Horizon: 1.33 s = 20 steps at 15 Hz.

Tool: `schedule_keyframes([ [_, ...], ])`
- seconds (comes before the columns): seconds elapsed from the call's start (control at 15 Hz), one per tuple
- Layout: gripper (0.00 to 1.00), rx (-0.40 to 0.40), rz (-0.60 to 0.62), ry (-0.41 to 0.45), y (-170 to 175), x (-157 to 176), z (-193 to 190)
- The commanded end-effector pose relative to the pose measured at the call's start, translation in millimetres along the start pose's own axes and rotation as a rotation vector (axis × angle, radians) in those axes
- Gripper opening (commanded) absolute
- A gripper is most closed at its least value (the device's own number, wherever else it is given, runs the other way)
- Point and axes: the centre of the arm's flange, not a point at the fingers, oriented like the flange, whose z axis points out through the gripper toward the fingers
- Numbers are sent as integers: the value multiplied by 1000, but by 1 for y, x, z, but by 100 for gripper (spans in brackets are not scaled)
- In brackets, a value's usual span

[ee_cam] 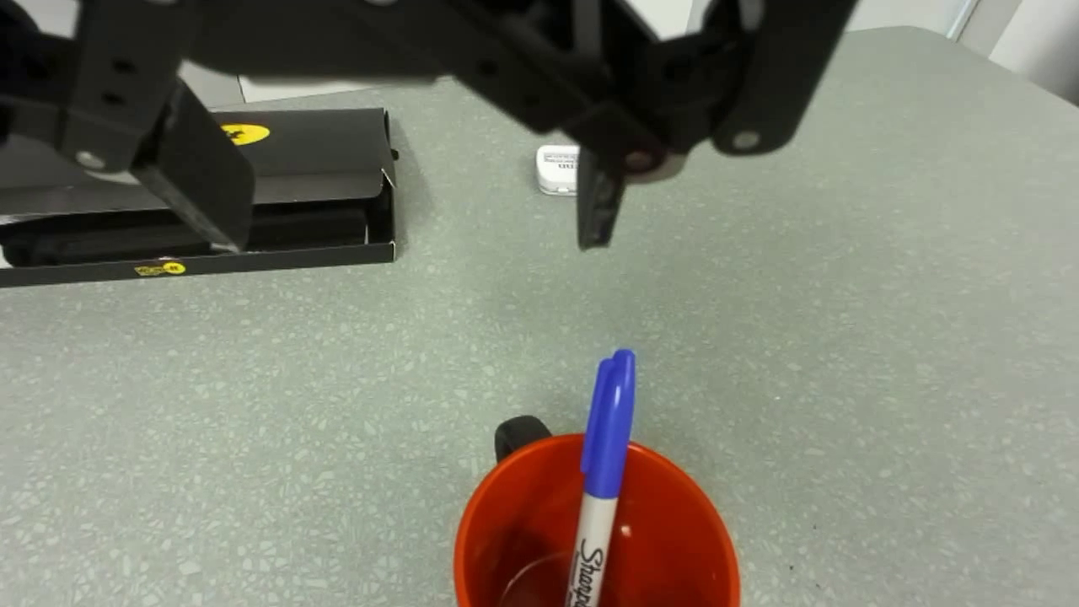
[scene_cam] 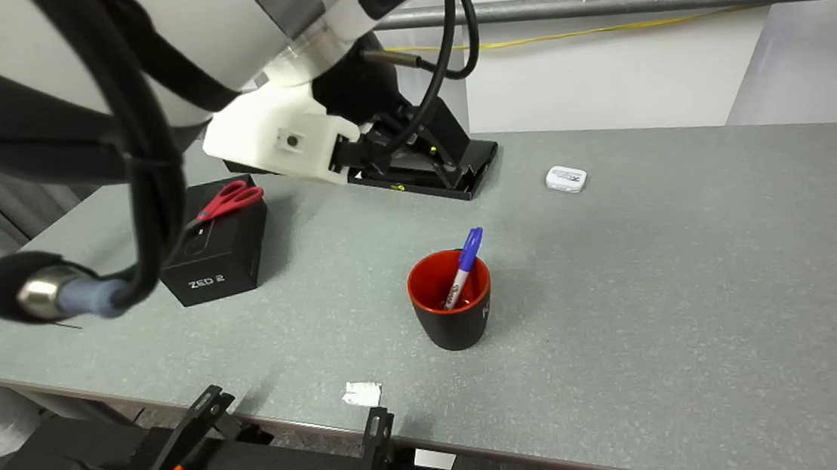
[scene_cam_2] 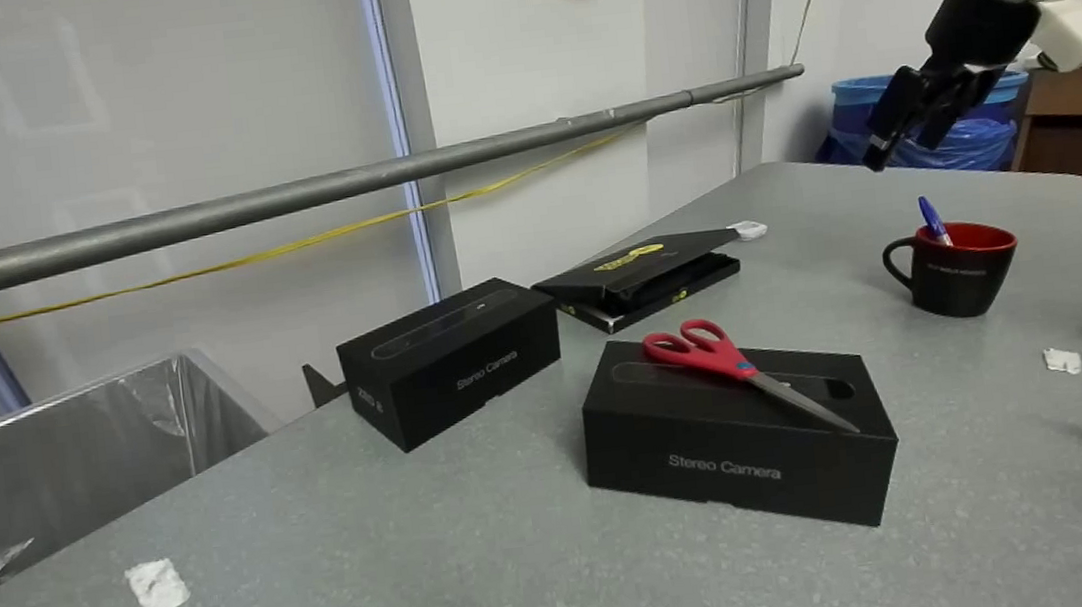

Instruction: Pick the marker from the cup and put it on the table

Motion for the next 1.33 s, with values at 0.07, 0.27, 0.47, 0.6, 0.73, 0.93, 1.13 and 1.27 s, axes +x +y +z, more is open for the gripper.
schedule_keyframes([
  [0.07,100,0,1,0,0,0,0],
  [0.27,100,-34,-4,-20,1,-3,12],
  [0.47,100,-91,-9,-63,3,-7,30],
  [0.6,100,-120,-12,-87,4,-11,38],
  [0.73,100,-144,-16,-107,5,-17,43],
  [0.93,100,-190,-15,-108,9,-26,44],
  [1.13,100,-216,14,-95,17,-25,43],
  [1.27,100,-213,57,-94,24,-20,46],
])
